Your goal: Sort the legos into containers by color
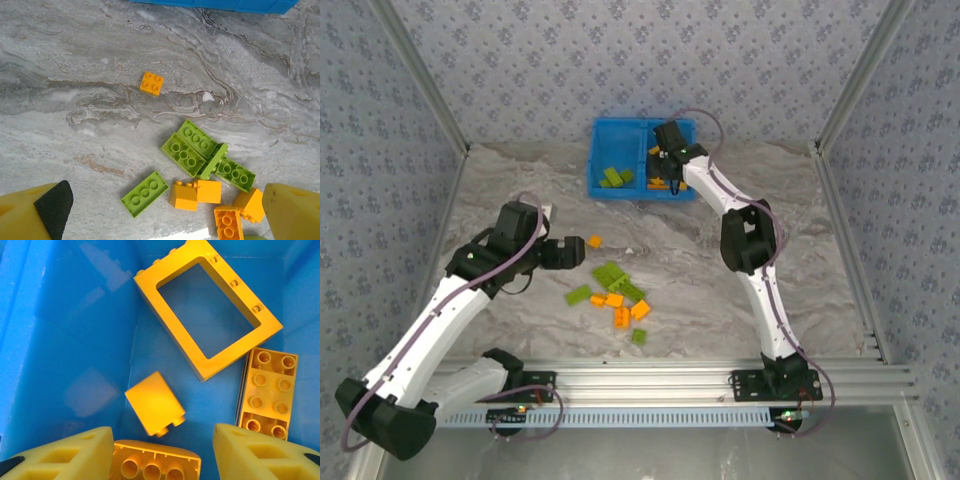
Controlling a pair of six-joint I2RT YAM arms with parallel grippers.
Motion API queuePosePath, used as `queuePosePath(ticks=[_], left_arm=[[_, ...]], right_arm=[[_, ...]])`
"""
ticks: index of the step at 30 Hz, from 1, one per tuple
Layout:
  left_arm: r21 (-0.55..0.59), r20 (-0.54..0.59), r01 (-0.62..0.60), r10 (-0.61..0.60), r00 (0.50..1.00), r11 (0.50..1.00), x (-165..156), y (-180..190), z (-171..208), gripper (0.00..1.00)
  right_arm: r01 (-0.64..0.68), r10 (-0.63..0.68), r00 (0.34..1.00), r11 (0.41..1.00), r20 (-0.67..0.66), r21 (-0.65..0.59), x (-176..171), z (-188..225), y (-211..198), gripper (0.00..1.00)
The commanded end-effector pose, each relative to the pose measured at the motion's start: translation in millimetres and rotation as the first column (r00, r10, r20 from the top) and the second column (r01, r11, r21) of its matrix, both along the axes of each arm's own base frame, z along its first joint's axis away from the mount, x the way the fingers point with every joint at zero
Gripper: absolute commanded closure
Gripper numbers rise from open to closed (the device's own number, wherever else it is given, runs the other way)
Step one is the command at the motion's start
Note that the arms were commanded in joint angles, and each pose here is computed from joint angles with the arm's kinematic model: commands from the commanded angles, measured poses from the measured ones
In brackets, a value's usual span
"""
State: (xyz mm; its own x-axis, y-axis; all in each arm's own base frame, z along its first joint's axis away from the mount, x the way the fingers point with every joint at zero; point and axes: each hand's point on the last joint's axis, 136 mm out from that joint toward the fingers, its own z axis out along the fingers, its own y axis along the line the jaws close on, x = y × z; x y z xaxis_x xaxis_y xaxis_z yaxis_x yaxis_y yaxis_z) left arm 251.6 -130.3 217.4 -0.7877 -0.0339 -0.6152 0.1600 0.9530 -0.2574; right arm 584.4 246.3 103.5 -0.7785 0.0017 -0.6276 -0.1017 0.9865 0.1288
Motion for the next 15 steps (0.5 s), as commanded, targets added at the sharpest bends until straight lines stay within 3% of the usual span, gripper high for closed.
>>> queuePosePath(ticks=[1,6,10,15], left_arm=[[-0.057,-0.018,-0.018,0.017,1.000,0.998,11.6,-11.8,-9.6,0.01],[-0.070,-0.048,-0.012,0.009,0.999,0.997,39.3,-30.9,-29.3,0.01],[-0.014,-0.107,0.006,-0.008,0.994,1.000,68.8,-44.0,-56.8,0.03],[0.089,-0.194,0.061,-0.043,0.980,0.994,102.5,-56.6,-99.9,0.08]], right_arm=[[0.000,-0.002,0.999,1.000,0.046,0.029,-10.3,56.7,-8.3,0.42],[-0.092,0.072,0.985,0.988,0.158,0.122,-52.7,131.1,-6.7,0.39],[-0.192,0.148,0.956,0.968,0.254,0.159,-117.4,172.3,-9.3,0.28],[-0.275,0.220,0.926,0.950,0.308,0.148,-201.4,185.4,-25.4,0.11]])
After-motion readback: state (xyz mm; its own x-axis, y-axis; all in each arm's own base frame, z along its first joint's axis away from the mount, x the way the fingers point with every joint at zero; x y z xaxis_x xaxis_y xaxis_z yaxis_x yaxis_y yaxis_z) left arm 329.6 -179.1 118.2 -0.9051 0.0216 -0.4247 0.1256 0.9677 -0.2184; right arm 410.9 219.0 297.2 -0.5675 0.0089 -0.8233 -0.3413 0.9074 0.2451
